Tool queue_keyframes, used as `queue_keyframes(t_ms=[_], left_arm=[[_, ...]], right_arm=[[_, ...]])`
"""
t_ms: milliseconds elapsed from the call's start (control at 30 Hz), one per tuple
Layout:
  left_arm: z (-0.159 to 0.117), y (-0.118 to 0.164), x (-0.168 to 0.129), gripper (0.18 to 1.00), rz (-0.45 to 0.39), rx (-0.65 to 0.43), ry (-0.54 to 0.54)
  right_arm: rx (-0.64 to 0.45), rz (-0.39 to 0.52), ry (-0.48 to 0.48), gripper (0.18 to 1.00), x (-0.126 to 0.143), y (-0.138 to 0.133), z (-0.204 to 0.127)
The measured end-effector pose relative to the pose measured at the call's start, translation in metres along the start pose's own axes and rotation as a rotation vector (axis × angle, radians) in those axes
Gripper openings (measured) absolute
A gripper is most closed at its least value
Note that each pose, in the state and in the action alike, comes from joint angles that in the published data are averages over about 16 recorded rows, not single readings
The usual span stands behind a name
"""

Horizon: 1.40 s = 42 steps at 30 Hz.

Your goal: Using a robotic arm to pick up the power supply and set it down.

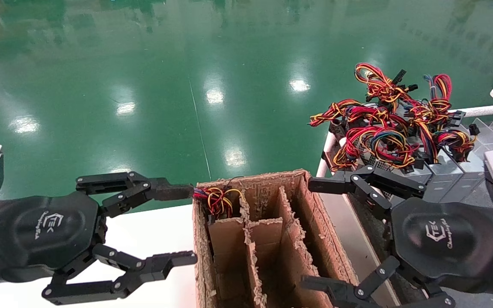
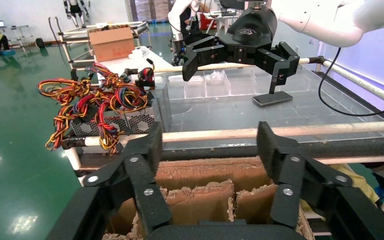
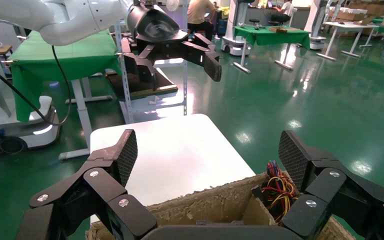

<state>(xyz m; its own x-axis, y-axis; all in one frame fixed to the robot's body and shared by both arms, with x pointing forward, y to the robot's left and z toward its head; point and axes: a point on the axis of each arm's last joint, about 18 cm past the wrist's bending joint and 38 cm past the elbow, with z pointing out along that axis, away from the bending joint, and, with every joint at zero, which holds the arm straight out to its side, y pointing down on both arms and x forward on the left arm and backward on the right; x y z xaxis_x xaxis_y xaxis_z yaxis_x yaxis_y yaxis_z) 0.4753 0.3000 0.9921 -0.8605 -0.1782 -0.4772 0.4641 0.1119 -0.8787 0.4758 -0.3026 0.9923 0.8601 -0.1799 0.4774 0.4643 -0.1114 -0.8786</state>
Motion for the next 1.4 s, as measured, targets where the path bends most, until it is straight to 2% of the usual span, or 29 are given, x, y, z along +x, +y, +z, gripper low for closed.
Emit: queue_keyframes(t_ms=[267, 667, 867, 1133, 1400], left_arm=[[0.0, 0.0, 0.0, 0.593, 0.0, 0.0, 0.0], [0.0, 0.0, 0.0, 0.336, 0.0, 0.0, 0.0], [0.0, 0.0, 0.0, 0.258, 0.0, 0.0, 0.0], [0.0, 0.0, 0.0, 0.207, 0.0, 0.0, 0.0], [0.0, 0.0, 0.0, 0.215, 0.0, 0.0, 0.0]], right_arm=[[0.0, 0.0, 0.0, 1.001, 0.0, 0.0, 0.0], [0.0, 0.0, 0.0, 1.001, 0.0, 0.0, 0.0], [0.0, 0.0, 0.0, 1.001, 0.0, 0.0, 0.0], [0.0, 0.0, 0.0, 1.001, 0.0, 0.0, 0.0], [-0.001, 0.0, 0.001, 1.001, 0.0002, 0.0004, 0.0002]])
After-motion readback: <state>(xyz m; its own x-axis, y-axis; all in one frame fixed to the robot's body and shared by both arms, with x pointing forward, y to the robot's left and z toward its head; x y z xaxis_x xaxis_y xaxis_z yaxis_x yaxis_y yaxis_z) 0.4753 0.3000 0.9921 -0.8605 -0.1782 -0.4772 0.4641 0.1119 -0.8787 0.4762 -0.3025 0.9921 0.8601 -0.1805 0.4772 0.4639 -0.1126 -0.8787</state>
